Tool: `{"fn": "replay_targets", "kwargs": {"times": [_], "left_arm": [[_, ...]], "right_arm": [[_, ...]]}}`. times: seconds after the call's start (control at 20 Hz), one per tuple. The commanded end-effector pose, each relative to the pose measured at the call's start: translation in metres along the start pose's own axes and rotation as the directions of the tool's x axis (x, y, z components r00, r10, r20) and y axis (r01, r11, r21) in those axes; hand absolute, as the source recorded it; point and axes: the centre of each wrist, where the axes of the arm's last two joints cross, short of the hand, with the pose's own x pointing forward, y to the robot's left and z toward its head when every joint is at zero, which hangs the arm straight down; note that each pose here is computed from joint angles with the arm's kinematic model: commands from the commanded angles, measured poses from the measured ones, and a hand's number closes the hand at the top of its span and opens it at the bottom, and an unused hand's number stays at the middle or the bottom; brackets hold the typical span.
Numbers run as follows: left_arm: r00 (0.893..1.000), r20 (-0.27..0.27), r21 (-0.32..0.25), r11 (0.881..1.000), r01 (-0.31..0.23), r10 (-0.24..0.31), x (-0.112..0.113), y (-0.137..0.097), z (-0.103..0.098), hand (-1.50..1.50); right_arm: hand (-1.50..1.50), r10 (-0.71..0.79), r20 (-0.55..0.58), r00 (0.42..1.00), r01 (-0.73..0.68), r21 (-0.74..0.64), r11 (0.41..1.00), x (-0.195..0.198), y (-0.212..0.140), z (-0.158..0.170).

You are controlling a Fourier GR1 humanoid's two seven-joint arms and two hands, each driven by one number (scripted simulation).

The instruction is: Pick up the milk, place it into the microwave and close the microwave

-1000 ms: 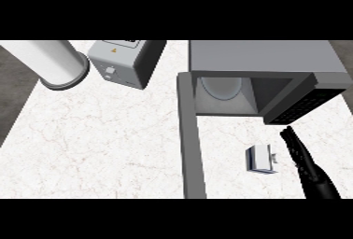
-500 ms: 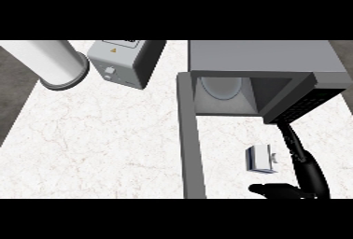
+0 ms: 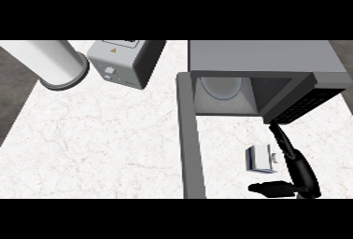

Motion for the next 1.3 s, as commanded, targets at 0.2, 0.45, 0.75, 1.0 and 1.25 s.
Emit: {"fn": "replay_targets", "kwargs": {"times": [0.2, 0.45, 0.75, 1.0, 1.25], "left_arm": [[1.000, 0.024, 0.004, 1.000, 0.003, -0.003, 0.008, 0.010, 0.006, -1.50], [1.000, 0.003, -0.015, 1.000, -0.018, 0.018, 0.008, 0.015, 0.008, -1.50], [1.000, 0.012, -0.001, 1.000, -0.016, 0.016, 0.006, 0.005, 0.015, -1.50], [1.000, 0.009, -0.012, 1.000, -0.015, 0.015, 0.009, 0.010, 0.007, -1.50], [1.000, 0.002, -0.011, 1.000, -0.029, 0.029, 0.003, 0.006, 0.014, -1.50]], "right_arm": [[-1.50, 0.015, -0.026, 1.000, -0.014, 0.036, 0.999, -0.040, 0.013, 0.010], [-1.50, 0.119, -0.016, 0.993, -0.119, 0.001, 0.993, -0.057, 0.008, 0.015], [1.50, 0.288, -0.009, 0.958, -0.288, 0.029, 0.957, -0.060, -0.001, 0.001], [1.50, 0.309, -0.017, 0.951, -0.308, 0.061, 0.950, -0.074, 0.015, 0.004], [1.50, 0.317, 0.026, 0.948, -0.317, 0.014, 0.948, -0.070, -0.002, -0.024]]}}
